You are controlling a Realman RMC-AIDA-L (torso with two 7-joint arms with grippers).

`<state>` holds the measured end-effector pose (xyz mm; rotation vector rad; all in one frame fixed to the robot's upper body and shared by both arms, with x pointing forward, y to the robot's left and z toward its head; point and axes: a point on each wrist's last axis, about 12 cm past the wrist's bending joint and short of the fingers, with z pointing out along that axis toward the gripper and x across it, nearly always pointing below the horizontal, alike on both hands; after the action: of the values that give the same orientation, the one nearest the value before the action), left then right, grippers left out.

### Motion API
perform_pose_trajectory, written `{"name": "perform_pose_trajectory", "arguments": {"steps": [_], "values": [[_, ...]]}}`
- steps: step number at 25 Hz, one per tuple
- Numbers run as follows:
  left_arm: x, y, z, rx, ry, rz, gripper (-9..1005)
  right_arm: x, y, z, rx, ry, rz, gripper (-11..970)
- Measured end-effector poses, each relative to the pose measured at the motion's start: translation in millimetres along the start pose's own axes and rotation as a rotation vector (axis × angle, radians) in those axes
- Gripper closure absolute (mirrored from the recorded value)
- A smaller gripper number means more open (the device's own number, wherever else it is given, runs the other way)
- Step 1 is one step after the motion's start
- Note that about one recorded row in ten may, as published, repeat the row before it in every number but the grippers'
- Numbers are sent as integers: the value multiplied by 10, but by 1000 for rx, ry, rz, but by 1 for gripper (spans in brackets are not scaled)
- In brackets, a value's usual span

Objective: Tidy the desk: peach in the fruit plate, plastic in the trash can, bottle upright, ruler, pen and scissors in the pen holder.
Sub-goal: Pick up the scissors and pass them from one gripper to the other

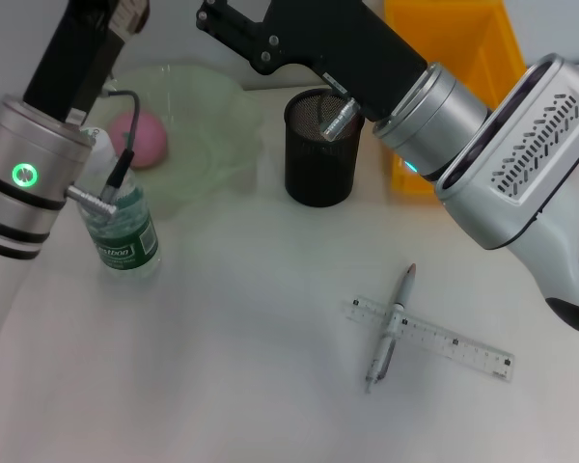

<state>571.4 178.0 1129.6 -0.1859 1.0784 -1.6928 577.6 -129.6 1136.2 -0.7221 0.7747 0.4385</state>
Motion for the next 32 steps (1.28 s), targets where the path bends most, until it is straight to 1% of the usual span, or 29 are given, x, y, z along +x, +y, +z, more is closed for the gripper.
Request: {"name": "perform_pose_trajectory", "arguments": {"steps": [6,26,32], "values": [[26,-7,-38,3,-1,-9,754,2,6,-11,0,3,1,206],[-11,-11,-18,15,8,6,754,9,28,-60,6,12,-11,205],[3,-9,-10,13,10,4,754,9,21,-54,6,11,-15,222]]}}
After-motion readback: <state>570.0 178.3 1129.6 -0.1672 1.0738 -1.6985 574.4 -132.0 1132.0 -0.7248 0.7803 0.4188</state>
